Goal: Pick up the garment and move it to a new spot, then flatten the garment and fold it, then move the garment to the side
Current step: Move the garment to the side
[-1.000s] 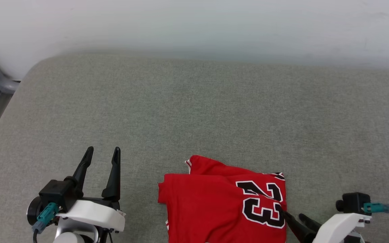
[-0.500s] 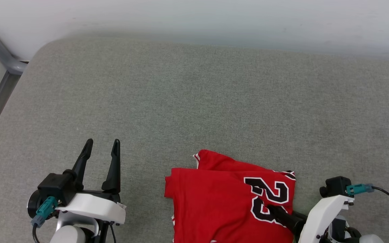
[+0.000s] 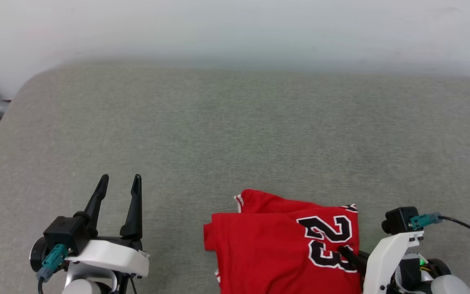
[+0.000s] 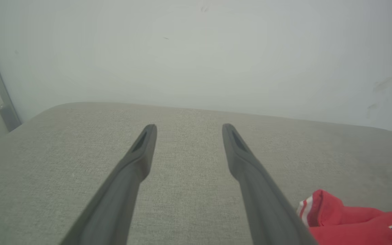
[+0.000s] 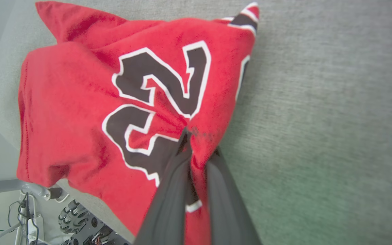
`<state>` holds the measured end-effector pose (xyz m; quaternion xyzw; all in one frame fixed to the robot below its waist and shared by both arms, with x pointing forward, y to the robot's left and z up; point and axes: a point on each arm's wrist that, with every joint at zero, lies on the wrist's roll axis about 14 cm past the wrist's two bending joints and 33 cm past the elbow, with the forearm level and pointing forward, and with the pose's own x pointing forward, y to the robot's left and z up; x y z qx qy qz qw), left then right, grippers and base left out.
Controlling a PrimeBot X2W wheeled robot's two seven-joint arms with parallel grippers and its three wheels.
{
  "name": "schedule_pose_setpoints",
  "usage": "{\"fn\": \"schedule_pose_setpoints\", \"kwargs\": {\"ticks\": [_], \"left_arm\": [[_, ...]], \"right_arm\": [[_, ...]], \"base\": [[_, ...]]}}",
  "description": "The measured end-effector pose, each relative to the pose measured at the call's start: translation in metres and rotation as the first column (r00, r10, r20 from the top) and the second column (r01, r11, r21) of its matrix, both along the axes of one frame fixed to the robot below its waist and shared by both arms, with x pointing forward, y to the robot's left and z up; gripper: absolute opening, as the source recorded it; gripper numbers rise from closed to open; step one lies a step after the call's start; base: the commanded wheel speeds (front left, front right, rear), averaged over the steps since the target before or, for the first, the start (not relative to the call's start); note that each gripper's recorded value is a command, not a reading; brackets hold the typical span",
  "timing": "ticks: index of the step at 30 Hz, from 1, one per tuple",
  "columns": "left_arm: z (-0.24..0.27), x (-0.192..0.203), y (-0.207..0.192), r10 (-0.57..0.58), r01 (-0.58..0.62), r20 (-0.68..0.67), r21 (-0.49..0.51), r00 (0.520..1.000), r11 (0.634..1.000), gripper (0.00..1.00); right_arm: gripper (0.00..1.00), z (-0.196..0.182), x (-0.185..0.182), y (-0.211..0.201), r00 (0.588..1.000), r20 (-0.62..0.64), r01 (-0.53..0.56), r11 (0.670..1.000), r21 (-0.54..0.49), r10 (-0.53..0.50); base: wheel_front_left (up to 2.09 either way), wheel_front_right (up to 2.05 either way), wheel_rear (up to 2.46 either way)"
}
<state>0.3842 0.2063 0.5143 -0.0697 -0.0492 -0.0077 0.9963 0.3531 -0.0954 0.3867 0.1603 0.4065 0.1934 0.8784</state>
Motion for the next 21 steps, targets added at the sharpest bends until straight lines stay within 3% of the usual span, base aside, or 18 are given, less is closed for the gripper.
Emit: {"fn": "schedule_pose_setpoints", "kwargs": {"ticks": [5, 9, 12, 13, 21], "left_arm": [[0.003, 0.009, -0.023, -0.068, 0.068, 0.014, 0.002, 0.998, 0.998, 1.0], [0.007, 0.023, -0.05, -0.15, 0.149, 0.034, 0.007, 0.988, 0.989, 1.0], [0.01, 0.035, -0.073, -0.214, 0.214, 0.05, 0.01, 0.975, 0.977, 1.0], [0.016, 0.049, -0.097, -0.285, 0.284, 0.077, 0.022, 0.955, 0.959, 1.0], [0.01, 0.092, -0.155, -0.464, 0.461, 0.089, 0.051, 0.881, 0.886, 1.0]], "right_arm": [[0.0, 0.011, 0.0, -0.046, 0.997, 0.058, 0.065, 0.991, -0.116, -0.059], [0.0, 0.019, -0.004, -0.095, 0.985, 0.093, 0.162, 0.965, -0.208, -0.145], [0.0, 0.025, -0.009, -0.125, 0.97, 0.115, 0.239, 0.938, -0.251, -0.216], [0.0, 0.034, -0.01, -0.15, 0.947, 0.152, 0.314, 0.909, -0.274, -0.282], [0.0, 0.055, 0.016, -0.203, 0.886, 0.268, 0.454, 0.823, -0.342, -0.378]], "base": [[0.0, 0.0, 0.0], [0.0, 0.0, 0.0], [0.0, 0.0, 0.0], [0.0, 0.0, 0.0], [0.0, 0.0, 0.0]]}}
